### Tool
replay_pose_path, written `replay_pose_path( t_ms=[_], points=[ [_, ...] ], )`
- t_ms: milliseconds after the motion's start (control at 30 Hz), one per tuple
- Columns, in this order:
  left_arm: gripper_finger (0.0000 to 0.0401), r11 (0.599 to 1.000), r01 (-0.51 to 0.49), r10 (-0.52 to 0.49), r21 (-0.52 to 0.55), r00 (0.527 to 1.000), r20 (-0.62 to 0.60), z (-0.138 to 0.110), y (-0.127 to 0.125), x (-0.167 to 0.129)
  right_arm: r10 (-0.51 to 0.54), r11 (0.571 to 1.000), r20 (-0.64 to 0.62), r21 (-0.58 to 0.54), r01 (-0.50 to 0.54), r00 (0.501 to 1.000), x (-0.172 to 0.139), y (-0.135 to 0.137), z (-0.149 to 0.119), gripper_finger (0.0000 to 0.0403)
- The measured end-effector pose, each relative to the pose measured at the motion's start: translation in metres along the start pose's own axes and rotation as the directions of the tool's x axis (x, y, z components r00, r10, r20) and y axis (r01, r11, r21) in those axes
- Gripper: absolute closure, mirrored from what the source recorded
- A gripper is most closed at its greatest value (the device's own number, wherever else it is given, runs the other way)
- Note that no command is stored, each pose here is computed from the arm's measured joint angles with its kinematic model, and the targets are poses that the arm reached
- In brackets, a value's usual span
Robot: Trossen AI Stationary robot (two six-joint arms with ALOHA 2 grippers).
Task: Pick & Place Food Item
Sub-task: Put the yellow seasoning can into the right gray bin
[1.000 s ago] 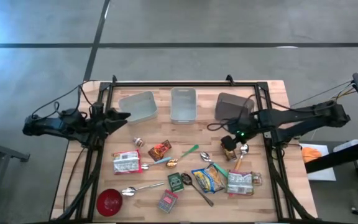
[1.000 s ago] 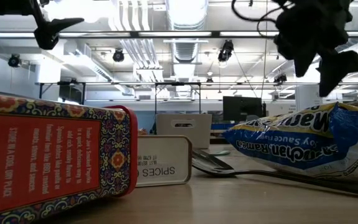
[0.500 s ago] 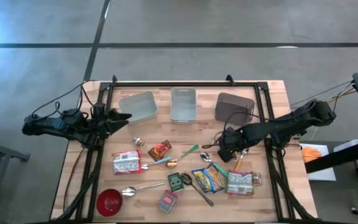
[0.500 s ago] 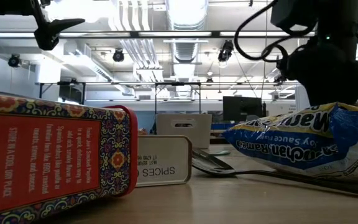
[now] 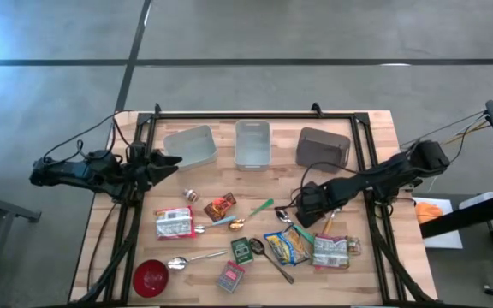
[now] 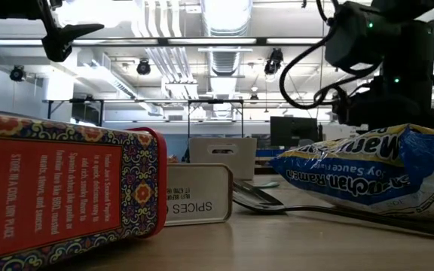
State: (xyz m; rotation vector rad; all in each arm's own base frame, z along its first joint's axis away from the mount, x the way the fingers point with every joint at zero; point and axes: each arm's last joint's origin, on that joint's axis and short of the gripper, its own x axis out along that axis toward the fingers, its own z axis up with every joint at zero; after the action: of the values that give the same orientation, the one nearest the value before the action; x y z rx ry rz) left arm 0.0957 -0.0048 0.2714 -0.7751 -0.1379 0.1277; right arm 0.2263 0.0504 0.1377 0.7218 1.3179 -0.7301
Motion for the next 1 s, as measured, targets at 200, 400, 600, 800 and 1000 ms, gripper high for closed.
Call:
replay_pose_path(
  t_ms=[200,400,600,800,1000],
  points=[
    [0.0040,1.000,0.000,0.000,0.000,1.000,0.000,0.000,0.000,0.000,0.003,1.000,0.003,0.000,-0.003,1.000,0.001,0.000,0.000,0.0212],
    [0.0040,1.000,0.001,-0.001,-0.024,1.000,0.000,0.000,0.000,0.000,0.093,0.996,0.031,-0.022,-0.092,0.995,-0.016,0.003,0.002,0.0214],
    [0.0040,0.975,-0.041,0.036,-0.220,0.999,-0.025,-0.004,0.002,0.008,0.212,0.971,0.088,-0.134,-0.199,0.973,-0.047,0.011,0.009,0.0214],
    [0.0040,0.903,-0.125,0.099,-0.412,0.991,-0.085,-0.016,0.005,0.032,0.342,0.904,0.228,-0.346,-0.253,0.911,-0.096,0.030,0.025,0.0214],
    [0.0040,0.900,-0.191,0.130,-0.391,0.976,-0.176,-0.007,-0.011,0.064,0.357,0.885,0.327,-0.417,-0.205,0.875,-0.123,0.045,0.049,0.0214]
  ],
)
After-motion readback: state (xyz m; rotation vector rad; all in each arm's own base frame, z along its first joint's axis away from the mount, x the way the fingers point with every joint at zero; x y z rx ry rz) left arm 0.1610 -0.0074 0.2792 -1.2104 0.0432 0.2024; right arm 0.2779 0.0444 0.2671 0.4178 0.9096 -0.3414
